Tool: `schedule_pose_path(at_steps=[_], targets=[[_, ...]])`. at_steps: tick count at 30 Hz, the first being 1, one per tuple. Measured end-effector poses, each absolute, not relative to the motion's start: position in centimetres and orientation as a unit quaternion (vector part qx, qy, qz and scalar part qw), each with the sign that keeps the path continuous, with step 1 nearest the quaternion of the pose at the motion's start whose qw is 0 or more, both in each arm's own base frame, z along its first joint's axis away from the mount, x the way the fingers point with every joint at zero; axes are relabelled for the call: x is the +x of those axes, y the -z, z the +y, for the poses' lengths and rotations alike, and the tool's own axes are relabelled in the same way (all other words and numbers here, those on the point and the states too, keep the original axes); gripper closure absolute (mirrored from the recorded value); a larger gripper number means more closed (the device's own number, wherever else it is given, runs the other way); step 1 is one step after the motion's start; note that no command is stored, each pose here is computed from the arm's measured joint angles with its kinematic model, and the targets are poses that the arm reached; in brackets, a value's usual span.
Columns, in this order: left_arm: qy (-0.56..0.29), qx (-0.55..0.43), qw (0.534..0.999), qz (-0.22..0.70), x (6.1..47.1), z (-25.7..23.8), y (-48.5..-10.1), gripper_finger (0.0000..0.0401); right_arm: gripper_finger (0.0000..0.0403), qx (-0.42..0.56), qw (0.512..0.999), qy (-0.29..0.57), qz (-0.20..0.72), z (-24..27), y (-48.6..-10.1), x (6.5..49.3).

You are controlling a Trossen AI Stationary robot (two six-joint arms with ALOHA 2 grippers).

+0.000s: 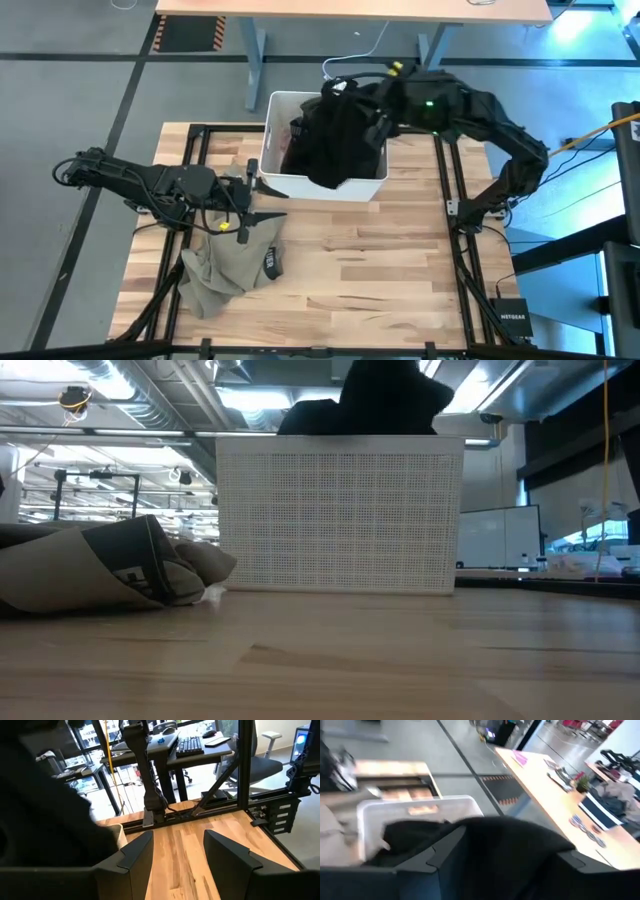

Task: Sort clothes
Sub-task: Put the black shirt into the white laundry bin

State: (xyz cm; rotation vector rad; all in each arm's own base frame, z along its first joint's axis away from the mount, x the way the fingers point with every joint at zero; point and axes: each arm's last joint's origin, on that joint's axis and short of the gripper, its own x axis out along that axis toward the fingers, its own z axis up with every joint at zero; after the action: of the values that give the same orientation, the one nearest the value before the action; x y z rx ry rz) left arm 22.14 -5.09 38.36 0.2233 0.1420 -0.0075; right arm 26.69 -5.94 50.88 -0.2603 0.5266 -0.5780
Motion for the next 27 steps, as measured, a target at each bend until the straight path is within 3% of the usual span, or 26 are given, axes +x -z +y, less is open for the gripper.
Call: schedule_pose_path(at_steps=[4, 12, 20, 27], targets=[[0.004, 0.110, 0.991, 0.071, 22.1, -5.1, -38.4, 0.0231, 0.0188, -0.111, 0.923, 0.276, 0.245, -5.3, -51.6, 26.1], [0.004, 0.111, 0.991, 0.071, 22.1, -5.1, -38.4, 0.0231, 0.0188, -0.116, 0.903, 0.260, 0.322, -5.4, -49.6, 27.3], [0.004, 0.112, 0.990, 0.085, 22.6, -5.2, -37.9, 0.0231, 0.0188, -0.092, 0.848, 0.206, 0.479, -5.8, -45.4, 28.6], [-0.010, 0.112, 0.989, 0.092, 23.1, -4.6, -37.6, 0.0231, 0.0188, -0.065, 0.865, 0.174, 0.466, -3.4, -46.2, 27.4]])
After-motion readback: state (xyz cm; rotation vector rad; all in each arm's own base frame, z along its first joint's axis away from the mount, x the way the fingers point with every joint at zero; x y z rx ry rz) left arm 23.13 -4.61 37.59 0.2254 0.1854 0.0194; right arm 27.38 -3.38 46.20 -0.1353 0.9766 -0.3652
